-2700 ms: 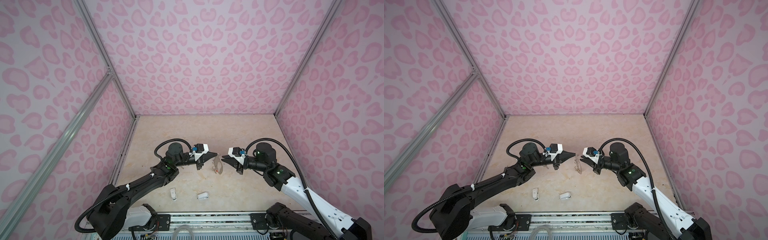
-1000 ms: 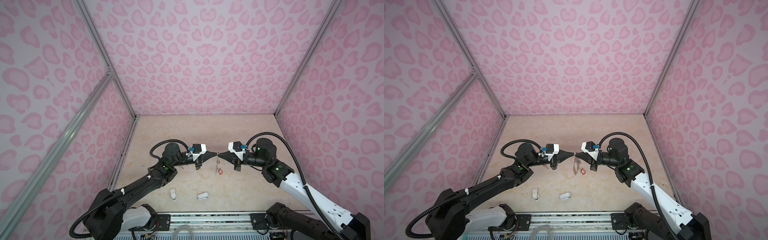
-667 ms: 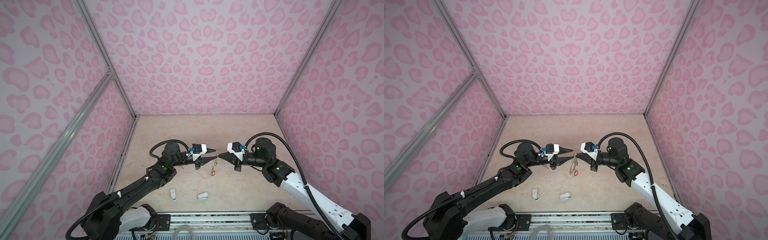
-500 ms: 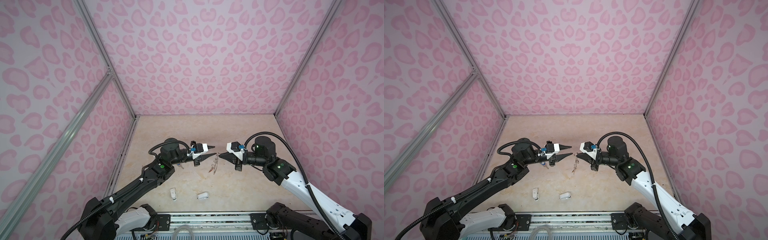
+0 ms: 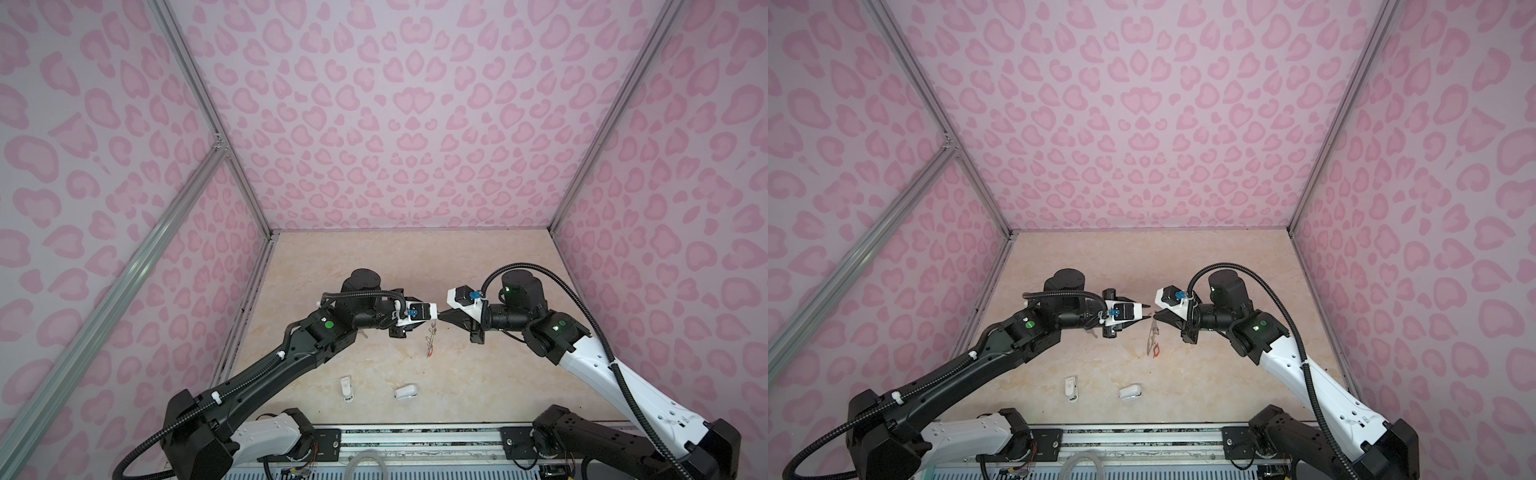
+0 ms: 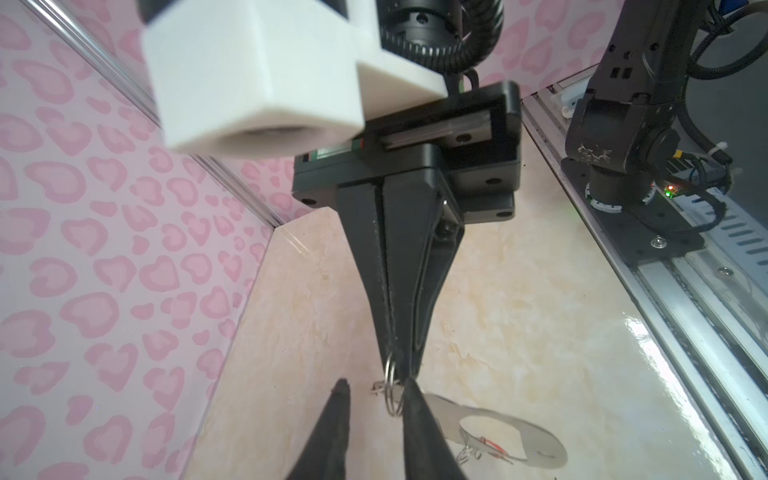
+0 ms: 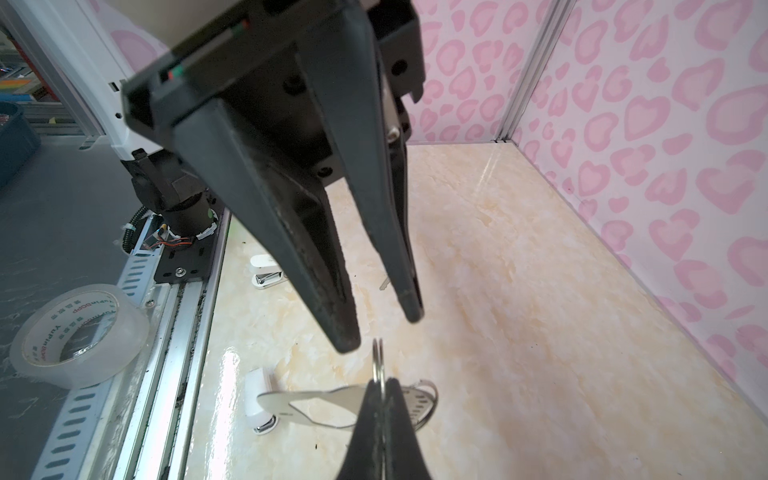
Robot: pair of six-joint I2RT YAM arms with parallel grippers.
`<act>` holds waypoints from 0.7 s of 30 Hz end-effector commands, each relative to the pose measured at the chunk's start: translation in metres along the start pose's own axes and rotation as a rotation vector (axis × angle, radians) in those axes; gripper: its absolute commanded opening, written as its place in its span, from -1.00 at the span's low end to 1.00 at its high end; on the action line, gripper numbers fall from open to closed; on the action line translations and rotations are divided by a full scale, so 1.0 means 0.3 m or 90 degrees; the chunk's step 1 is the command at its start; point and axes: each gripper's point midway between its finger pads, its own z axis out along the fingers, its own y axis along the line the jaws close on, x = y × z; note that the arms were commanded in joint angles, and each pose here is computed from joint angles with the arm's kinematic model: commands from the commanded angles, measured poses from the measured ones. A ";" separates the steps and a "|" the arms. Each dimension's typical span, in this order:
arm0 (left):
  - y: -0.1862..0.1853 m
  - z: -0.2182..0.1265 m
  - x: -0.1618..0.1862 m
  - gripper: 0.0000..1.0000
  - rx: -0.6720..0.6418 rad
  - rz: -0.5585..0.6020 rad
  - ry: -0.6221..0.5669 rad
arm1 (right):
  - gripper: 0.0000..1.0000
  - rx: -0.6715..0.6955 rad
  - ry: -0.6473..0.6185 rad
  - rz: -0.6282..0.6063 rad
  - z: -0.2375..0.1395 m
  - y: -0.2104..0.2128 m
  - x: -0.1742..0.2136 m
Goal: Put the keys on the keyring
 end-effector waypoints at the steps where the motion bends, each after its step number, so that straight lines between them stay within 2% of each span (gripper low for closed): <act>1: -0.002 0.011 0.034 -0.50 0.001 0.017 0.046 | -1.00 -0.001 0.002 -0.004 0.002 0.000 -0.002; 5: 0.003 0.018 0.031 -0.53 -0.002 0.021 0.056 | -1.00 -0.006 0.009 -0.006 0.005 0.006 0.001; 9: -0.002 0.023 0.034 -0.67 0.004 0.022 0.061 | -1.00 -0.008 0.011 -0.008 0.006 0.010 0.001; 16: -0.010 0.030 0.016 -0.75 0.017 0.011 0.045 | -1.00 -0.014 0.023 -0.012 0.011 0.014 0.005; 21: -0.010 0.035 0.005 -0.92 0.019 -0.002 0.034 | -1.00 -0.011 0.029 -0.017 0.015 0.012 0.009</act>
